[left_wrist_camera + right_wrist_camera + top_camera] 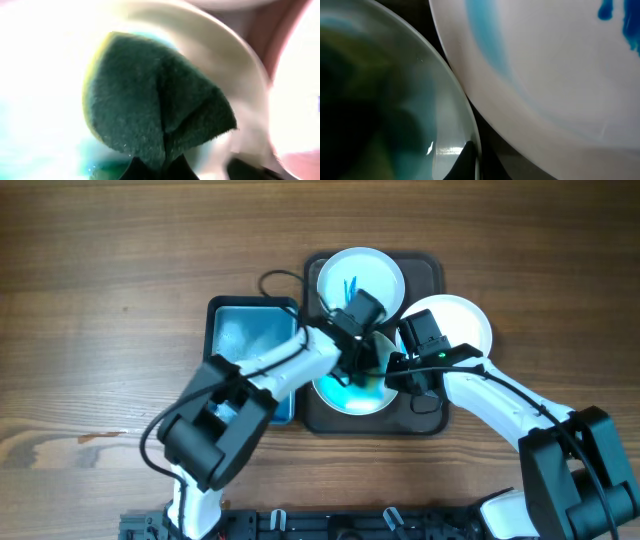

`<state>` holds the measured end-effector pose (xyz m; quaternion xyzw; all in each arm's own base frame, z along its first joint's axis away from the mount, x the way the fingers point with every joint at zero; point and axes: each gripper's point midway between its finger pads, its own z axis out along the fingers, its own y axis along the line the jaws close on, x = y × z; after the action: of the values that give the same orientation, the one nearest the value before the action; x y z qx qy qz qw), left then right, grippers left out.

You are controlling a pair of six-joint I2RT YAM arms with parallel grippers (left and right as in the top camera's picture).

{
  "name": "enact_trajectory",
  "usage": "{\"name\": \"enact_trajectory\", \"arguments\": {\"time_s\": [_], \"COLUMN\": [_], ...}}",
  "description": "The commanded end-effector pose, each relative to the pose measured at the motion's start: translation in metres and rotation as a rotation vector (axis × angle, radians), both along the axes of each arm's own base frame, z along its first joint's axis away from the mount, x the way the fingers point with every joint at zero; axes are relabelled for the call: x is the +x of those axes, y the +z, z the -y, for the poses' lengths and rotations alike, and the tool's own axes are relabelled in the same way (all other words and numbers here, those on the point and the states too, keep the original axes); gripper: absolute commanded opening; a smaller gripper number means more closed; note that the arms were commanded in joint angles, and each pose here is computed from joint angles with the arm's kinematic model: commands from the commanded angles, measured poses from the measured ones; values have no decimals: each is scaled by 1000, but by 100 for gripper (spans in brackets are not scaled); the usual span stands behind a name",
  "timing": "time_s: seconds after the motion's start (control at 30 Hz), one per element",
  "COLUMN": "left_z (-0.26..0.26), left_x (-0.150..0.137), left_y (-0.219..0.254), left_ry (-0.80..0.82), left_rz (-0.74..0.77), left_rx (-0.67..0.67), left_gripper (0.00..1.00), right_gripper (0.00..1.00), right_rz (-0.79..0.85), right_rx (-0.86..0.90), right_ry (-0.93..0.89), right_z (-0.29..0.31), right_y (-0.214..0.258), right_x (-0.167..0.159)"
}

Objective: Clean dirty plates on tray and stack at the side
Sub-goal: 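Scrub the held plate with the sponge using the left gripper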

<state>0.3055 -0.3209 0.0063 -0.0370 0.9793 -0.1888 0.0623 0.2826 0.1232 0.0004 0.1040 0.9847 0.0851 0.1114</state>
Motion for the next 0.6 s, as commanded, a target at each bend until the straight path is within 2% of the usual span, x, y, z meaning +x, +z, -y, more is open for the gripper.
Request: {"name": "enact_trajectory", "arguments": {"time_s": [0.0, 0.13, 0.27, 0.5, 0.57], "left_z": [29, 29, 5, -71, -96], "left_x": [-57, -65, -55, -29, -21], "left_y": [-25, -27, -31, -37, -33], "left_ry": [-74, -86, -32, 100, 125], "left_rz": [-140, -153, -174, -125, -72], "left_rx": [-14, 1, 56, 330, 450], "left_gripper": [4, 4, 4, 4, 4], "right_gripper": [5, 4, 4, 4, 4], "right_rz": [-44, -45, -44, -44, -44], "right_rx": [-84, -84, -84, -83, -83], "right_ry": [-19, -19, -19, -20, -20], "right_z": [17, 17, 17, 17, 17], "right_y": [-15, -16, -15, -15, -15], "right_x": [-11, -11, -11, -11, -11]}}
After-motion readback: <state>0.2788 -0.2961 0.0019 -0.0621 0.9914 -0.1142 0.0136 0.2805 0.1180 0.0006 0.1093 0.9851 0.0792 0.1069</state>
